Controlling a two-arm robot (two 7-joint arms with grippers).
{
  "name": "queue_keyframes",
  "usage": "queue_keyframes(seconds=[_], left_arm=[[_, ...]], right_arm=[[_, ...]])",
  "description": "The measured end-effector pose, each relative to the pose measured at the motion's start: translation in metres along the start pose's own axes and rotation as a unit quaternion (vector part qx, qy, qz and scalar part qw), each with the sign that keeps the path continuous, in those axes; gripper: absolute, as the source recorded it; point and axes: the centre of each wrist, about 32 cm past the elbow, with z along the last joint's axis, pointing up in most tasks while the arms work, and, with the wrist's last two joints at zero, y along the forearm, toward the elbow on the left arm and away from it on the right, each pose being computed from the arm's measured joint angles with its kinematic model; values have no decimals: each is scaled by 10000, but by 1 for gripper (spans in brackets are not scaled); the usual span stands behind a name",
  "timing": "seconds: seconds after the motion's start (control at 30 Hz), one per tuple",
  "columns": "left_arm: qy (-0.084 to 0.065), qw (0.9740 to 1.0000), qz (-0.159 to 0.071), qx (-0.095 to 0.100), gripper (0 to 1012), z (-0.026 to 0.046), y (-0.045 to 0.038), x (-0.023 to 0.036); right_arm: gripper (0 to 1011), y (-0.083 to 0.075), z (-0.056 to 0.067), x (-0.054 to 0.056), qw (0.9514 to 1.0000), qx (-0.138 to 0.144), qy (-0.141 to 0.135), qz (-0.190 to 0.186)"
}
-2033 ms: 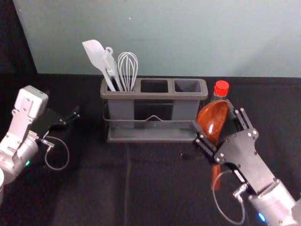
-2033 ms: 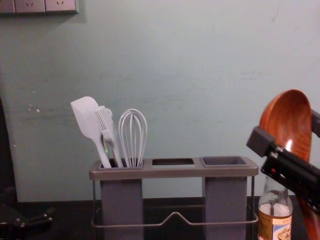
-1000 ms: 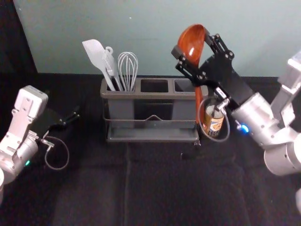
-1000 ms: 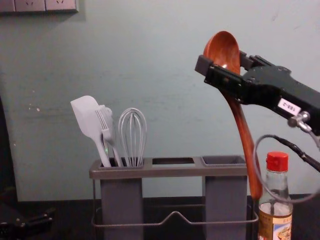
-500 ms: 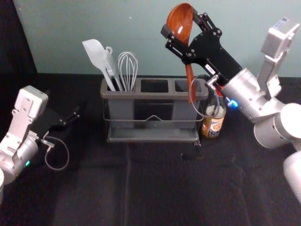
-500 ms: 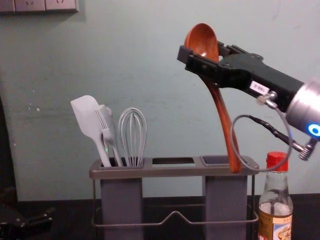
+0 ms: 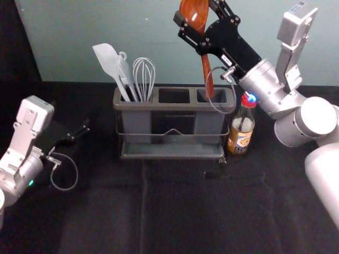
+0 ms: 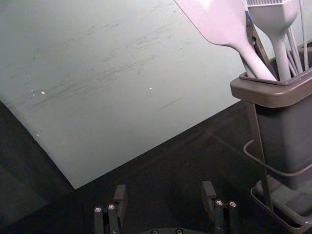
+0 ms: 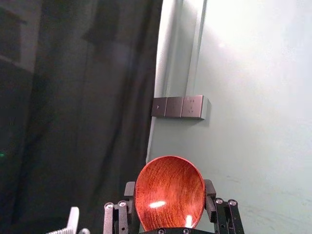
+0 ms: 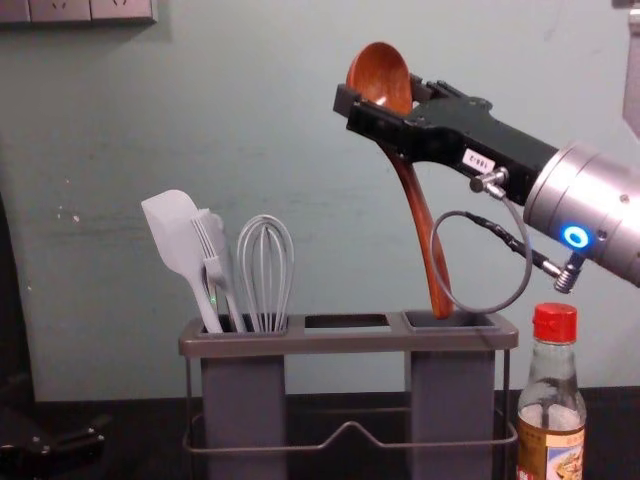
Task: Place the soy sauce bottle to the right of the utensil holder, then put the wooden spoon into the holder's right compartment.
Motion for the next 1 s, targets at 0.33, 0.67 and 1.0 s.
queue_keyframes(seconds=[0.33, 0.67, 1.0], left_arm=[[0, 10000, 0, 0, 1005, 0, 0, 0], [0, 10000, 0, 0, 1005, 0, 0, 0], [0, 10000, 0, 0, 1005, 0, 0, 0]], right_arm=[[837, -72, -217, -16, 9999, -105, -85, 6], [837, -262, -474, -85, 9990, -380, -223, 110], [837, -418, -579, -166, 9987, -476, -163, 63]])
